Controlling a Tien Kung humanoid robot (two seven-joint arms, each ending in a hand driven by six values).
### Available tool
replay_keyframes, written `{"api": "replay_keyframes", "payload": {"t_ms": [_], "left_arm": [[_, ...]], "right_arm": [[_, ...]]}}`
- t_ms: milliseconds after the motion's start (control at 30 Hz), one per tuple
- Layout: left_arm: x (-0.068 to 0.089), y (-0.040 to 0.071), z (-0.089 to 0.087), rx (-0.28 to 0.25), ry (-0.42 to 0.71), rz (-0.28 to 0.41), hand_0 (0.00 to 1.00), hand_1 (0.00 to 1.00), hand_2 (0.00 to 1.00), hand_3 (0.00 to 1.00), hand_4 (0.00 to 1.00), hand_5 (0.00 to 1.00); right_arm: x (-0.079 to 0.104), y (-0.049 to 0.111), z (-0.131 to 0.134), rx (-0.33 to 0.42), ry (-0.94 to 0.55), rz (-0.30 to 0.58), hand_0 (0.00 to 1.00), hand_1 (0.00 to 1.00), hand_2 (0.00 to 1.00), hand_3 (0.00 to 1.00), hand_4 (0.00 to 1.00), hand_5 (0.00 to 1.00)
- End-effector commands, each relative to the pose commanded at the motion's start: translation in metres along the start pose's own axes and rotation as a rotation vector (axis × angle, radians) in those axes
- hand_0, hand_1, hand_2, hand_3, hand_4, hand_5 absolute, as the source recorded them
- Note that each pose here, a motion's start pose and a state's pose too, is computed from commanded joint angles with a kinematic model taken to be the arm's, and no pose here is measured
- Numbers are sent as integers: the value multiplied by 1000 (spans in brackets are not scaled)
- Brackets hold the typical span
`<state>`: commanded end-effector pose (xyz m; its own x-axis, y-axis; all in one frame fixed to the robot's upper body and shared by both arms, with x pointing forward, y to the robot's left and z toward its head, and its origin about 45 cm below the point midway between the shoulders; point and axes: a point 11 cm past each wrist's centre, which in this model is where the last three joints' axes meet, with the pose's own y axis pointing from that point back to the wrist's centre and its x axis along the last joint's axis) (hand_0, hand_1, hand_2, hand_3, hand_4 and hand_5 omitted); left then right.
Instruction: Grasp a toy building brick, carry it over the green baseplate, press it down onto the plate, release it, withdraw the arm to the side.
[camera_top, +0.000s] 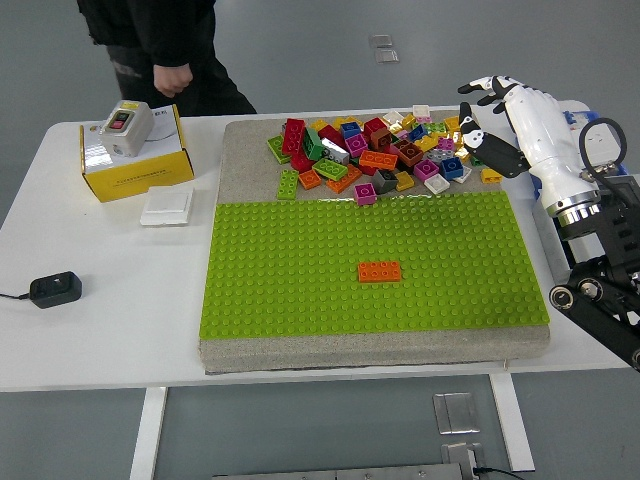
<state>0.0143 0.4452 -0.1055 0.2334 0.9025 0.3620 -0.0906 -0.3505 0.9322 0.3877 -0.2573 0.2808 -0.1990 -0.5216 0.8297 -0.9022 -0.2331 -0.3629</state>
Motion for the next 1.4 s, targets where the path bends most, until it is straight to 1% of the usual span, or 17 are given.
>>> {"api": "replay_keyframes", "payload": {"t_ms": [133, 267, 367, 400, 500, 567, 600, 733, 767, 800, 900, 967, 1000, 1167, 1200, 1367, 1400], "left_arm": [[2, 0, -4, 5, -1, 0, 663, 644, 591, 647, 385, 470], [7, 0, -6, 18, -1, 3, 664, 644, 590, 647, 385, 470], [10, 0, -10, 31, 0, 6, 664, 644, 590, 647, 385, 470], [11, 0, -12, 36, 4, 7, 663, 644, 591, 647, 385, 471], [11, 0, -20, 56, 11, 6, 663, 644, 591, 647, 385, 471], [12, 1, -27, 81, 12, 3, 663, 644, 591, 647, 385, 471], [13, 1, -32, 96, 13, 2, 663, 645, 592, 646, 384, 469], [19, 3, -42, 131, 23, 9, 663, 645, 592, 646, 384, 469], [20, 3, -44, 136, 32, 13, 663, 645, 592, 646, 384, 469], [22, 3, -45, 140, 37, 15, 663, 645, 591, 646, 385, 469], [27, 3, -46, 144, 47, 24, 663, 645, 591, 646, 385, 469], [30, 3, -46, 143, 50, 30, 663, 645, 591, 646, 385, 469], [32, 3, -46, 143, 51, 33, 663, 646, 591, 646, 385, 469], [37, 4, -46, 144, 54, 41, 663, 646, 591, 646, 385, 469], [37, 4, -46, 145, 54, 42, 663, 645, 591, 646, 385, 469], [41, 4, -42, 141, 51, 49, 663, 645, 591, 646, 385, 469], [42, 4, -42, 141, 50, 50, 663, 645, 590, 647, 385, 469]], "right_arm": [[16, 1, 11, -9, 10, 54, 545, 637, 731, 671, 450, 641], [24, 10, 25, -51, -52, 69, 550, 640, 730, 671, 454, 636], [21, 21, 31, -82, -156, 50, 550, 640, 730, 671, 454, 636], [19, 26, 34, -95, -198, 44, 715, 717, 755, 696, 452, 619], [12, 40, 45, -145, -329, 41, 715, 717, 755, 696, 452, 619], [8, 51, 53, -185, -420, 70, 715, 717, 755, 696, 452, 619], [7, 57, 57, -206, -465, 101, 788, 750, 788, 781, 564, 637], [5, 65, 61, -241, -548, 197, 788, 750, 788, 781, 564, 637], [4, 66, 60, -245, -547, 211, 788, 750, 788, 781, 564, 637], [2, 67, 60, -243, -535, 217, 642, 480, 749, 788, 684, 688], [-4, 69, 59, -236, -446, 224, 642, 480, 749, 788, 684, 688], [-9, 68, 60, -230, -390, 193, 642, 480, 749, 788, 684, 688], [-12, 67, 61, -231, -362, 178, 548, 384, 715, 792, 697, 678], [-15, 58, 59, -227, -227, 115, 548, 384, 715, 792, 697, 678], [-16, 56, 57, -226, -202, 102, 529, 370, 606, 779, 678, 659], [-21, 42, 44, -203, -75, 52, 529, 370, 606, 779, 678, 659], [-21, 41, 42, -199, -56, 49, 588, 521, 647, 784, 649, 615]]}}
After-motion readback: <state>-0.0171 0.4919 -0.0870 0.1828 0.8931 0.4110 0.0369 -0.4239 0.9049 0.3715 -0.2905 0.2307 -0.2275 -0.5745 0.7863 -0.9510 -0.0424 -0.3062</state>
